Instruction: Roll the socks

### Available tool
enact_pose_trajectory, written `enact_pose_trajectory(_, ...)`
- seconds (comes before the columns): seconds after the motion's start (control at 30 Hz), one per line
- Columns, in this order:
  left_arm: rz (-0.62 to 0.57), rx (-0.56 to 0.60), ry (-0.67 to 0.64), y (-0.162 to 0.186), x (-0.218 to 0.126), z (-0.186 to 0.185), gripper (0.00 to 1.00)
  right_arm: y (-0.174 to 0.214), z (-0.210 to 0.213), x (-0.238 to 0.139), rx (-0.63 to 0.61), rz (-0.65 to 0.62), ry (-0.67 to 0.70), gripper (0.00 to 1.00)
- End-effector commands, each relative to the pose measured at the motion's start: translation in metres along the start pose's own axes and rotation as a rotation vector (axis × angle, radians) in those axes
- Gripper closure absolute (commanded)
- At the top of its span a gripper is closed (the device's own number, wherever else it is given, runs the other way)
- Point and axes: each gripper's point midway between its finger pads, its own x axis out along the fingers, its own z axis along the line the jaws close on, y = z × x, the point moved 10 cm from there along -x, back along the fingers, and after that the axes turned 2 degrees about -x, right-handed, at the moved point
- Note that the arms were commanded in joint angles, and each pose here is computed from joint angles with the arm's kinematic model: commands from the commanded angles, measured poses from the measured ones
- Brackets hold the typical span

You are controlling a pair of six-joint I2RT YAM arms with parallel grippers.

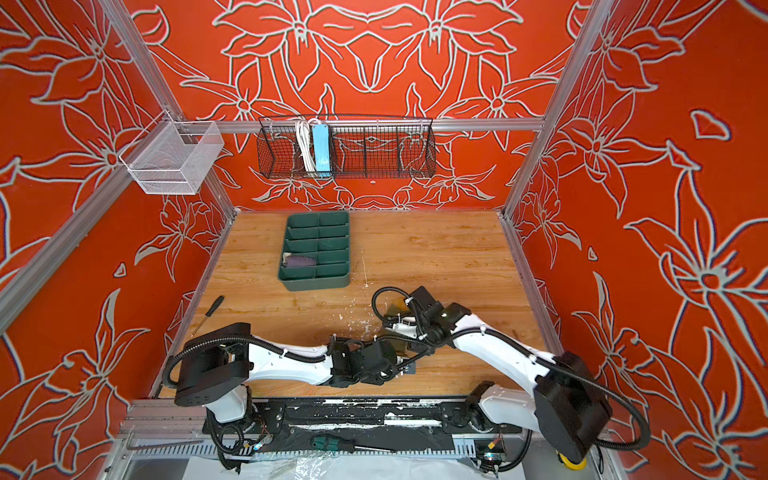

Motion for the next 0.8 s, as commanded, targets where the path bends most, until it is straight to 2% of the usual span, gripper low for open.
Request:
enact_pose_trajectory(0.0, 0.187, 0.001, 0.253, 0.034, 0.011, -0.026, 1.00, 0.011, -0.051, -0.021, 0.191, 0.010, 0.429, 0.29)
enact_pose_trajectory(0.1, 0.194, -0.018, 0.309, 0.029, 0.013, -0.021, 1.00, 0.026, -0.090, -0.055, 0.452, -0.044, 0.704, 0.27)
enact_pose_trajectory(0.17, 0.209, -0.067, 0.393, 0.027, 0.014, -0.012, 1.00, 0.033, -0.105, -0.084, 0.607, -0.155, 0.829, 0.27)
enact_pose_trajectory(0.23, 0.221, -0.142, 0.538, 0.022, 0.015, -0.003, 1.00, 0.034, -0.104, -0.108, 0.655, -0.306, 0.874, 0.28)
enact_pose_trajectory(0.3, 0.248, -0.245, 0.674, 0.019, 0.020, 0.009, 1.00, 0.032, -0.094, -0.126, 0.615, -0.454, 0.872, 0.30)
enact_pose_trajectory(0.4, 0.282, -0.397, 0.835, 0.020, 0.034, 0.025, 1.00, 0.030, -0.070, -0.139, 0.439, -0.579, 0.769, 0.33)
enact_pose_trajectory(0.5, 0.322, -0.492, 0.903, 0.022, 0.050, 0.038, 1.00, 0.031, -0.034, -0.135, 0.224, -0.596, 0.515, 0.34)
enact_pose_trajectory(0.53, 0.336, -0.520, 0.907, 0.023, 0.056, 0.042, 1.00, 0.033, -0.019, -0.130, 0.142, -0.596, 0.394, 0.34)
enact_pose_trajectory(0.63, 0.335, -0.595, 0.933, 0.022, 0.067, 0.055, 0.99, 0.041, 0.015, -0.114, 0.028, -0.538, 0.110, 0.33)
enact_pose_trajectory(0.77, 0.325, -0.661, 0.949, 0.023, 0.075, 0.065, 0.99, 0.048, 0.034, -0.087, -0.087, -0.334, -0.037, 0.35)
